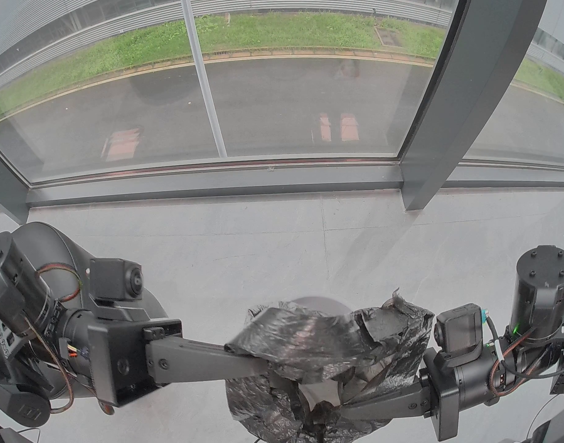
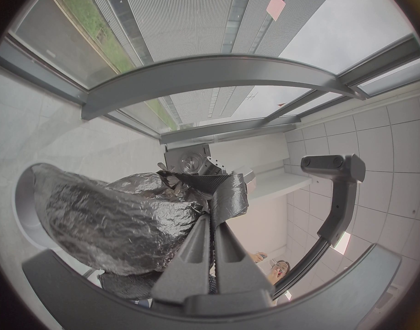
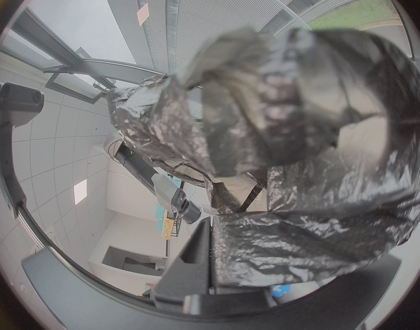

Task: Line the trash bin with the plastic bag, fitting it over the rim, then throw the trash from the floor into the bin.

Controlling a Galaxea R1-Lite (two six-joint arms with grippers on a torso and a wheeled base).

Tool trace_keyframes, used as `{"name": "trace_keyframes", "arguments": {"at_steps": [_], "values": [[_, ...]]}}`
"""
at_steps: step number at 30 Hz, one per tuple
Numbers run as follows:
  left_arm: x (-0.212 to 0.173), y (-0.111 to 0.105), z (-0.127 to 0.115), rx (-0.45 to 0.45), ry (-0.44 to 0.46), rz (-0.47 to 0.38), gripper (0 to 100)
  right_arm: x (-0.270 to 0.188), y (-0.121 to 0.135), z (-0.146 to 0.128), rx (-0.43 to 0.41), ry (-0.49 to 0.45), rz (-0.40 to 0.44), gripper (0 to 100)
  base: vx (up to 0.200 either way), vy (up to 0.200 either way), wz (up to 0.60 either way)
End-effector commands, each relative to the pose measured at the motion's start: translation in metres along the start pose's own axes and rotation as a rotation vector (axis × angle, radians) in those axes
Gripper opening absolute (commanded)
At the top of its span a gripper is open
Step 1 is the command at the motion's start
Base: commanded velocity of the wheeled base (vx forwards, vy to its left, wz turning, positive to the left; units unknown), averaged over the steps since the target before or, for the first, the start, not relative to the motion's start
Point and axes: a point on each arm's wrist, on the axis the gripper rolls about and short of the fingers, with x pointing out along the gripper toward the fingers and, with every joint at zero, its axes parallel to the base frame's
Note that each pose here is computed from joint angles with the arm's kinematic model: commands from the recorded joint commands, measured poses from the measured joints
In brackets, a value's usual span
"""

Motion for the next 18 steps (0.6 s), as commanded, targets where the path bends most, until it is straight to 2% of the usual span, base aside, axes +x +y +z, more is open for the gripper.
{"name": "trace_keyframes", "arguments": {"at_steps": [1,7,14,18], "values": [[0.017,0.022,-0.013,-0.073,0.056,0.003,0,-0.003,-0.005,-0.014,0.026,0.04,-0.003,0,0.0,0.0,0.0],[0.022,0.035,-0.021,-0.107,0.069,0.02,0,-0.001,-0.014,-0.023,0.046,0.052,-0.019,0,0.0,0.0,0.0],[0.029,0.058,-0.023,-0.163,0.089,0.055,0,0.006,-0.039,-0.024,0.086,0.039,-0.074,0,0.0,0.0,0.0],[0.034,0.073,-0.025,-0.16,0.086,0.052,0,0.018,-0.055,-0.025,0.103,0.041,-0.089,0,0.0,0.0,0.0]]}}
